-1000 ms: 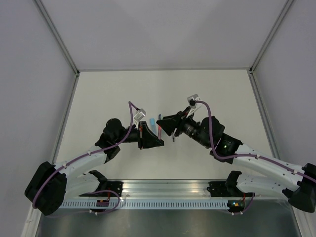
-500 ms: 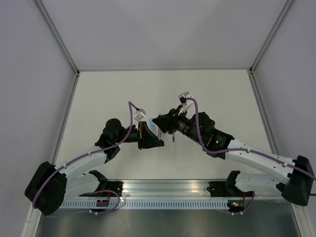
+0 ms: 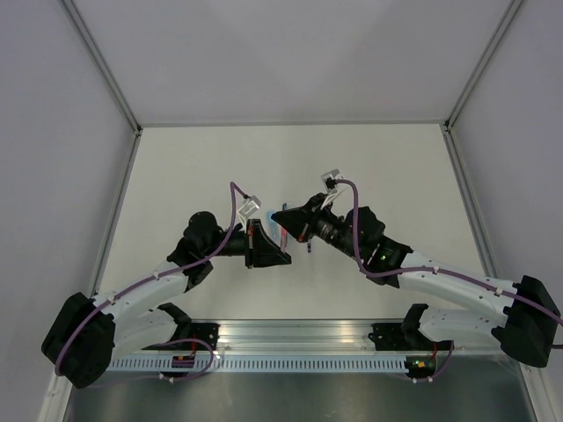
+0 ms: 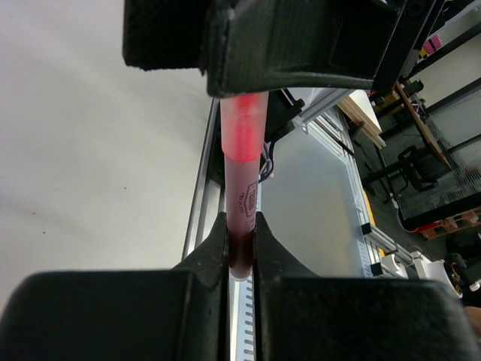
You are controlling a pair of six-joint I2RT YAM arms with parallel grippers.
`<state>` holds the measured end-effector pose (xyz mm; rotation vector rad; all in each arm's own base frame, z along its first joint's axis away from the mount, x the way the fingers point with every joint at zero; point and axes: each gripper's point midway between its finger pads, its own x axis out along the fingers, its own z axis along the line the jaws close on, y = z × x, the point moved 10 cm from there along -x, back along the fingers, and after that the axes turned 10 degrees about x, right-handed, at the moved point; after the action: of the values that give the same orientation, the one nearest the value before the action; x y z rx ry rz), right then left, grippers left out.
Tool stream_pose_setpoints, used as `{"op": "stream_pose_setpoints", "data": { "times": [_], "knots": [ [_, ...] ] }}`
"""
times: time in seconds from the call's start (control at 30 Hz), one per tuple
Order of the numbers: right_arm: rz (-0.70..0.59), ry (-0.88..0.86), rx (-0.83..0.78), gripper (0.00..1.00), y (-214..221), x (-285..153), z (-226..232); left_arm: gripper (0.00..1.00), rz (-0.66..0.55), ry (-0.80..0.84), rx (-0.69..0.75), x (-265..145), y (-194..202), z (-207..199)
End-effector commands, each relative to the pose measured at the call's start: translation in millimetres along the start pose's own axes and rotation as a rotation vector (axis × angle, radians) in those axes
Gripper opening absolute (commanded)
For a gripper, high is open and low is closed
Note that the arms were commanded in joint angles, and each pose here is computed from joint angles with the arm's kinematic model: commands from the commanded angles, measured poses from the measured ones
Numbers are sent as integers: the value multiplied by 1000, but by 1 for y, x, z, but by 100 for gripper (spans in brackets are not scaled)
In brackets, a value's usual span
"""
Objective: Insert the pens into the pen caps
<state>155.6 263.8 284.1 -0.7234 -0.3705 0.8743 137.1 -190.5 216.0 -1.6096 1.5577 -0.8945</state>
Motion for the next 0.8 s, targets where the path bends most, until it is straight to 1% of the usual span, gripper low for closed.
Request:
{"op": "stream_pose_setpoints", "data": {
  "times": [0.0, 0.23, 0.3, 0.4, 0.43, 0.5, 0.53, 0.6, 0.63, 0.67, 0.73, 0.77],
  "knots": [
    [178, -1, 31, 0, 33, -10, -13, 2, -189, -57, 138, 3, -57, -15],
    [236, 24, 30, 0, 40, -17, -18, 2, -233, -98, 159, 8, -87, -13],
    [259, -27, 34, 0, 42, -21, -16, 2, -242, -112, 184, 8, -95, -14],
    [316, -52, 37, 0, 48, -25, -16, 2, -251, -81, 209, 6, -107, -18],
    [347, -104, 52, 0, 51, -28, -13, 2, -256, -79, 220, 5, -110, -19],
    [350, -114, 68, 0, 50, -32, -11, 2, -289, -118, 242, 4, -122, -21],
    [350, -90, 72, 0, 51, -33, -13, 2, -269, -152, 227, 3, -122, -17],
    [345, -88, 98, 0, 50, -35, -11, 2, -288, -194, 222, 5, -132, -11],
    [353, -78, 106, 0, 53, -36, -10, 2, -270, -217, 209, 7, -131, -6],
    [330, -40, 105, 0, 53, -35, -12, 2, -279, -224, 216, 8, -137, -6],
    [344, 7, 90, 0, 58, -34, -10, 2, -273, -287, 219, 10, -138, 4],
    [340, 37, 86, 0, 60, -32, -13, 2, -278, -307, 228, 11, -146, 5]
  ]
}}
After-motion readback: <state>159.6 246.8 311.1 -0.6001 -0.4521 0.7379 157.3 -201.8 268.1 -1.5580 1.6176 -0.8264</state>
